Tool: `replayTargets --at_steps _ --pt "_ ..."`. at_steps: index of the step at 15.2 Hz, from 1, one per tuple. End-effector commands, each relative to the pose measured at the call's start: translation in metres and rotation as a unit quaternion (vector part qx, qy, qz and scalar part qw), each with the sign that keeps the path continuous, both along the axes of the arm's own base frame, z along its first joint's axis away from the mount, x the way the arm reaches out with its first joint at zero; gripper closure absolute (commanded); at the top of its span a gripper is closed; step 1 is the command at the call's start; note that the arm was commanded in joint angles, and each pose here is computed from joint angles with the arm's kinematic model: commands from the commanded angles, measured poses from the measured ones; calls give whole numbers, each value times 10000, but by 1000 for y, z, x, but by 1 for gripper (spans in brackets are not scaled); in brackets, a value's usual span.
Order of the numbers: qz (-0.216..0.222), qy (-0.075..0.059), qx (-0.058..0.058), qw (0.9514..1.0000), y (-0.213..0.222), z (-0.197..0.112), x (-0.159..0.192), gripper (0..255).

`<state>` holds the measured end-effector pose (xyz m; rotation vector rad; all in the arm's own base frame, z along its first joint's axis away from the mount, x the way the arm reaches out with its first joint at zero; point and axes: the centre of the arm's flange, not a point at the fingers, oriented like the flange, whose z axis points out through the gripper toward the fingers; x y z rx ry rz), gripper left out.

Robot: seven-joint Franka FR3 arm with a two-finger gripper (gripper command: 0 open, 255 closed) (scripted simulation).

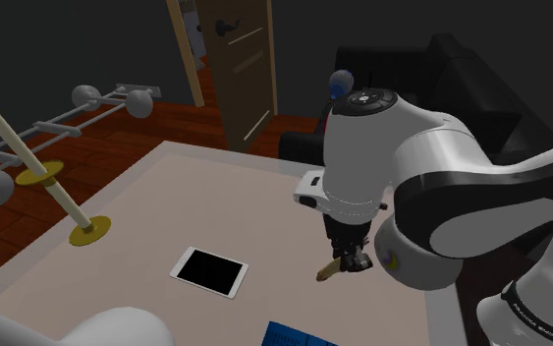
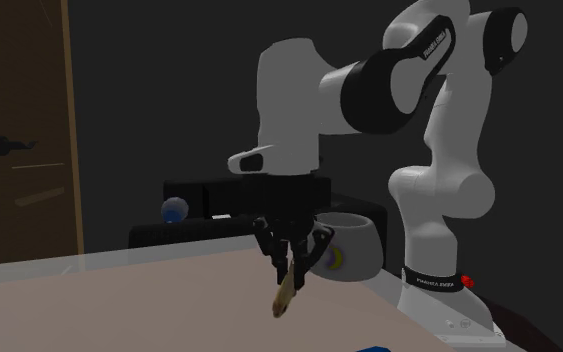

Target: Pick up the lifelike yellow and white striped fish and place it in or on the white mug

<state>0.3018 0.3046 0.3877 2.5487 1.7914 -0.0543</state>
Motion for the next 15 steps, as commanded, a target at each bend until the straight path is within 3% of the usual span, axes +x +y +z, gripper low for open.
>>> replayTargets --at_steps 1,15 --pt "1 1 -1 10000 1 10 0 255" --pt "1 1 -1 10000 1 84 0 255"
